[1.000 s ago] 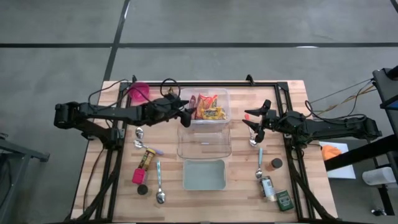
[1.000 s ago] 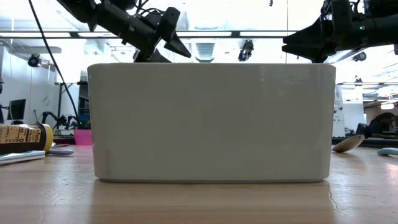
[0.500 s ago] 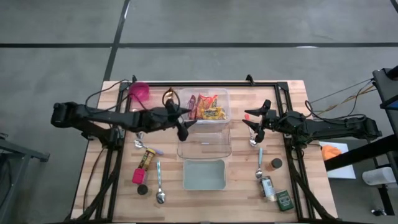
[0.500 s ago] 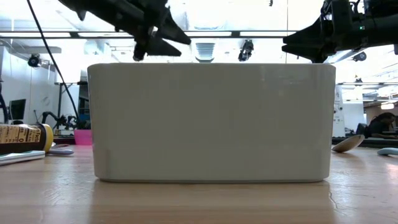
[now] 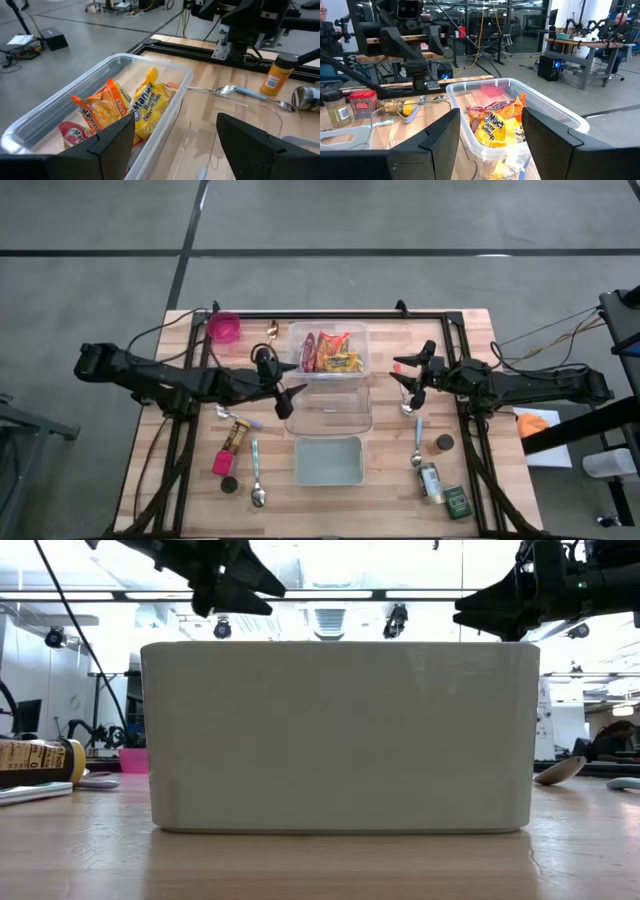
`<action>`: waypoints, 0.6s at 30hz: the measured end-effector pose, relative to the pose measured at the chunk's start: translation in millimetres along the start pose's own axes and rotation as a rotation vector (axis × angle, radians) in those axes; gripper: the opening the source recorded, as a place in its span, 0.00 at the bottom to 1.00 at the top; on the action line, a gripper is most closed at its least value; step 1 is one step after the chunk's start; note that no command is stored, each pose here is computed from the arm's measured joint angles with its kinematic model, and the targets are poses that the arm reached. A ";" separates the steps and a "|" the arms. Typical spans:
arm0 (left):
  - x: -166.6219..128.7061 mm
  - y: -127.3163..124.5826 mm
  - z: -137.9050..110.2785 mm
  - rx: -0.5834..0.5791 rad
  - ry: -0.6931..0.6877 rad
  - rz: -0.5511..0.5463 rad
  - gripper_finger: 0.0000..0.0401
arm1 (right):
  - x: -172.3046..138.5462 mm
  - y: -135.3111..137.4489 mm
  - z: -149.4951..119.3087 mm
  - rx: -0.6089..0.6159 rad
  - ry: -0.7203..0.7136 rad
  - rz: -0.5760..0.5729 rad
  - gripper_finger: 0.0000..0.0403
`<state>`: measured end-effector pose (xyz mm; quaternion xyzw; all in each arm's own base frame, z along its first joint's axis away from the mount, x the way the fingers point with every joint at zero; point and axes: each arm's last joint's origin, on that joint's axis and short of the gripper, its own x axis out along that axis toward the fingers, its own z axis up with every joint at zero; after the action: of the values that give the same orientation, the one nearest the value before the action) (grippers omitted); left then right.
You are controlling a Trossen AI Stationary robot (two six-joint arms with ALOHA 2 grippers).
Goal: Pick & Place Food Item
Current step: Put the yellow spice bottle into the transparent bin
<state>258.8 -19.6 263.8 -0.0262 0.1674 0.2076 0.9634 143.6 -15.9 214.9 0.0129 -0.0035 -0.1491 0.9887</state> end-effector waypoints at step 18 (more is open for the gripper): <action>-54.1 31.5 -61.6 -0.089 -0.049 -0.081 0.71 | -0.1 -0.1 0.1 0.000 -0.001 0.000 0.52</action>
<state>180.3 -19.4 224.4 -0.0708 0.1331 0.1761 0.9728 143.5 -15.9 215.0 0.0129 -0.0039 -0.1493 0.9887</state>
